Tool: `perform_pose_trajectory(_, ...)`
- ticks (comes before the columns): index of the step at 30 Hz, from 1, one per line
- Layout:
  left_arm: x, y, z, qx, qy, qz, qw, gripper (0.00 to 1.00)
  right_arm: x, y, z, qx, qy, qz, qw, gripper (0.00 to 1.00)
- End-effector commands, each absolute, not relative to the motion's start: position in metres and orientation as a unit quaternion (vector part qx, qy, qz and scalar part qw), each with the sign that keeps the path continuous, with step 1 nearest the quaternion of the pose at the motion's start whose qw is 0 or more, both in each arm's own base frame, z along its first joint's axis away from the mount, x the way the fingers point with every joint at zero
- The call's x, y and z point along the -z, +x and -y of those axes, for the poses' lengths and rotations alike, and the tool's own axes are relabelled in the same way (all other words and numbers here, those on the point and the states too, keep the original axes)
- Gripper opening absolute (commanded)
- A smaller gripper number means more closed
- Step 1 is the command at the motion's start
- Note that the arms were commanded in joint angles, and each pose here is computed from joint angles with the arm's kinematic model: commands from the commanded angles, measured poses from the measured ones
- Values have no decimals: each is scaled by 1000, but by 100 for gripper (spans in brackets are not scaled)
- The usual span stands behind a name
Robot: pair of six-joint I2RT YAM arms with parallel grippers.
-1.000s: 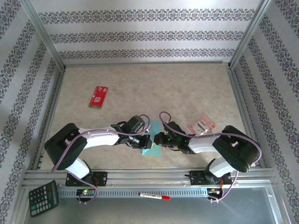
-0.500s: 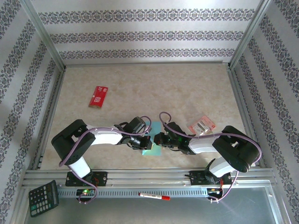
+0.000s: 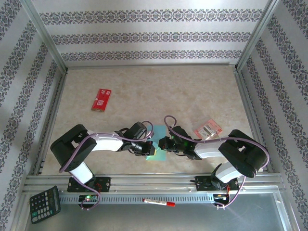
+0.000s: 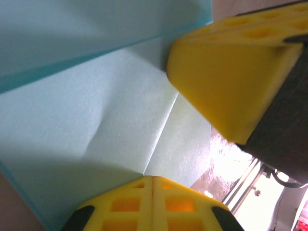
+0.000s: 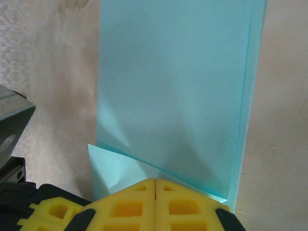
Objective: Fold a paper plane with a square sheet of paper (pick it up from the middle)
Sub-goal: Fold the triangle a second time at the center of the table.
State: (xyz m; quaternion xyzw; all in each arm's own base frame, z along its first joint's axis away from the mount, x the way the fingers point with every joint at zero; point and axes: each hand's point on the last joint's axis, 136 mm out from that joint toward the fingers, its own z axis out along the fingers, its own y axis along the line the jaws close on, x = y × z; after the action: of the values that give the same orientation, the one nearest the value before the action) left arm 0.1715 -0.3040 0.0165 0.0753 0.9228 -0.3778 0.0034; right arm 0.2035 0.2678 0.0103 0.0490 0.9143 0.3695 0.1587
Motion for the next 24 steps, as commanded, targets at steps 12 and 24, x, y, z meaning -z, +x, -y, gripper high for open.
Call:
perform_pose_trajectory(12, -2, 141, 273, 355, 36, -933, -47, 0, 63, 149, -207, -221, 69, -971, 56, 0)
perform_pose_trajectory(24, 1, 131, 262, 361, 15, -930, -63, 0, 64, 148, -206, -216, 68, -973, 53, 0)
